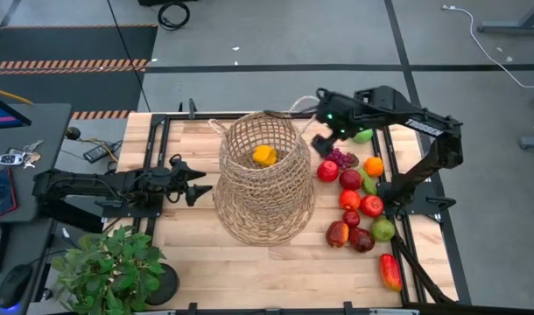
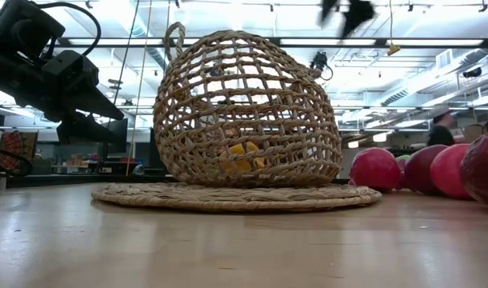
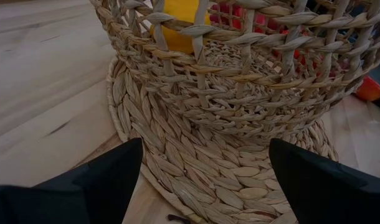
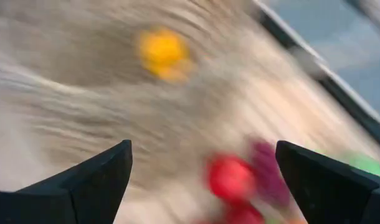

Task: Build produce basket
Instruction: Put the red apple into the brown basket

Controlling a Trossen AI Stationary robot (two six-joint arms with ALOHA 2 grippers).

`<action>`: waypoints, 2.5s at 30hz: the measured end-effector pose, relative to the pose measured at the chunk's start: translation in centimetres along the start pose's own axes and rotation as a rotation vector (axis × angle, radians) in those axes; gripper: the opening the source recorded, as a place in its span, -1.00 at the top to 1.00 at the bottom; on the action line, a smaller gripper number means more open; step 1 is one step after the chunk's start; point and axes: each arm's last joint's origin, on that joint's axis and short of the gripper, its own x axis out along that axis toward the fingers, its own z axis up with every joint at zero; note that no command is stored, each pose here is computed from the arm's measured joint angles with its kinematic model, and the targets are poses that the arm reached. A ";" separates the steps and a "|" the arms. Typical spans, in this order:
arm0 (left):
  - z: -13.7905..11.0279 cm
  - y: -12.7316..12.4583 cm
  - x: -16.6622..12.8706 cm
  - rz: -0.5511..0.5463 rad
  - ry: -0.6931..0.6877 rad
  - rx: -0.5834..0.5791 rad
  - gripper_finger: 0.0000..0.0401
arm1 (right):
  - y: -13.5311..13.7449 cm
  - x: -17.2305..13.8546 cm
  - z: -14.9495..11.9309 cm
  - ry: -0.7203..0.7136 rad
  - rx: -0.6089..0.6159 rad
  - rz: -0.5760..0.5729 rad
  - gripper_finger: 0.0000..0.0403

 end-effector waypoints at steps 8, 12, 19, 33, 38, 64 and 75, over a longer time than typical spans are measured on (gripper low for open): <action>0.0 0.0 0.0 0.000 0.000 0.000 -0.78 | -1.0 -0.1 -2.1 0.000 -0.021 -0.044 -0.98; 0.0 0.0 0.0 0.000 0.000 0.000 -0.78 | -1.5 0.9 -3.8 0.065 -0.081 -0.113 -0.98; 0.0 0.0 0.0 0.000 0.000 0.000 -0.78 | -2.7 3.5 -7.3 0.212 -0.307 -0.139 -0.98; 0.0 0.0 0.0 0.000 0.000 0.000 -0.78 | -1.3 8.2 -11.6 0.443 -0.156 -0.014 -0.98; 0.0 0.0 0.0 0.000 0.000 0.001 -0.78 | -0.8 9.1 -13.1 0.511 -0.131 -0.024 -0.98; 0.0 0.0 0.0 0.000 0.000 0.000 -0.78 | 0.3 16.1 -18.1 0.535 0.176 0.029 -0.98; 0.0 0.0 0.0 0.000 0.000 0.000 -0.78 | 0.2 18.6 -19.6 0.476 0.187 0.083 -0.98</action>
